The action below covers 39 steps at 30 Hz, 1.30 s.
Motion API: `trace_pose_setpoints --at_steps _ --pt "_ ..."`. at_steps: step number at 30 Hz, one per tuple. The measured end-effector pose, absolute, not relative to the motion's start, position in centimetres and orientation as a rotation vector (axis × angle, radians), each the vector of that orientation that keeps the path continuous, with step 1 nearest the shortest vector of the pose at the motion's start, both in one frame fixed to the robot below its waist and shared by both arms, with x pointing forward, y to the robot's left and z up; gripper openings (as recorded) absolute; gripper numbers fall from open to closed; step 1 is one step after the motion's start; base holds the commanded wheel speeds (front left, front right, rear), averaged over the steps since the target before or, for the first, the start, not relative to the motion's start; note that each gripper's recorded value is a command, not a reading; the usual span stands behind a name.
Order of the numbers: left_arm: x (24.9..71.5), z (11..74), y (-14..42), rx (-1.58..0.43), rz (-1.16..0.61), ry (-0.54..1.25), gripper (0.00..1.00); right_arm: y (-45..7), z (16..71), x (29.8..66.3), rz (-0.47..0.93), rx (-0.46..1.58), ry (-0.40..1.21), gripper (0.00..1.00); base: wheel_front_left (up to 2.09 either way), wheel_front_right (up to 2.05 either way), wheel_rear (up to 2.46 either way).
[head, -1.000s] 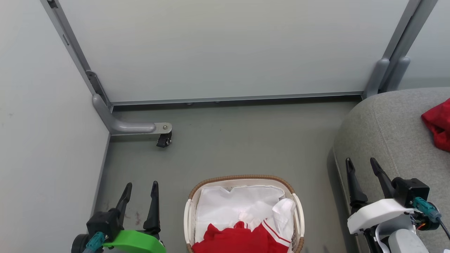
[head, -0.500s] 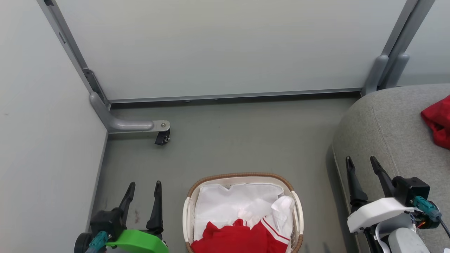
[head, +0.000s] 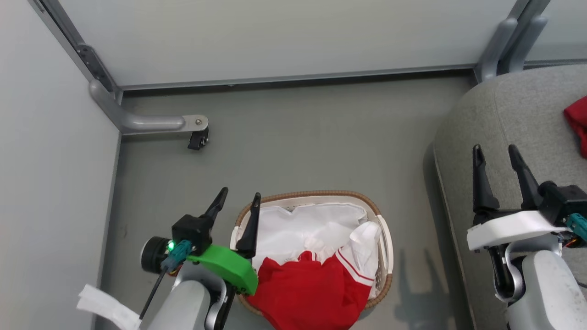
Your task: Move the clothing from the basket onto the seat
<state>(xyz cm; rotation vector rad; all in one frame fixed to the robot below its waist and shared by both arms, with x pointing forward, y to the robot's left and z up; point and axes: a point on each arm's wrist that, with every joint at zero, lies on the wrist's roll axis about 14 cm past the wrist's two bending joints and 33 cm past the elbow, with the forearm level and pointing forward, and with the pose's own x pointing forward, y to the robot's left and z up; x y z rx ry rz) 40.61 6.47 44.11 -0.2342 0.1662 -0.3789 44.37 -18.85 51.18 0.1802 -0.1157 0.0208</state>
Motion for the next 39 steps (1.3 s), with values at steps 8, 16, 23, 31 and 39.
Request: trace_pose_setpoints --at_steps 8,16,23,31,39 --pt "40.3 37.3 0.0 -0.18 -0.612 0.408 1.0 -20.4 50.3 47.5 -0.021 0.167 -0.123 1.0 0.0 0.0 0.0" --pt "37.1 30.2 -4.4 -0.14 -0.811 0.689 1.0 -21.8 48.4 49.8 -0.051 0.169 -0.112 1.0 0.0 0.0 0.0" --pt "34.5 25.6 -6.4 -0.145 -0.905 0.878 1.0 -22.7 46.0 50.7 -0.068 0.172 -0.074 1.0 0.0 0.0 0.0" --pt "32.0 21.3 -7.8 -0.072 -1.002 1.044 1.0 -24.1 42.5 50.5 -0.102 0.152 0.004 1.0 0.0 0.0 0.0" --pt "31.8 18.1 -8.3 -0.005 -1.004 1.114 1.0 -25.1 40.2 50.4 -0.125 0.133 0.056 1.0 0.0 0.0 0.0"
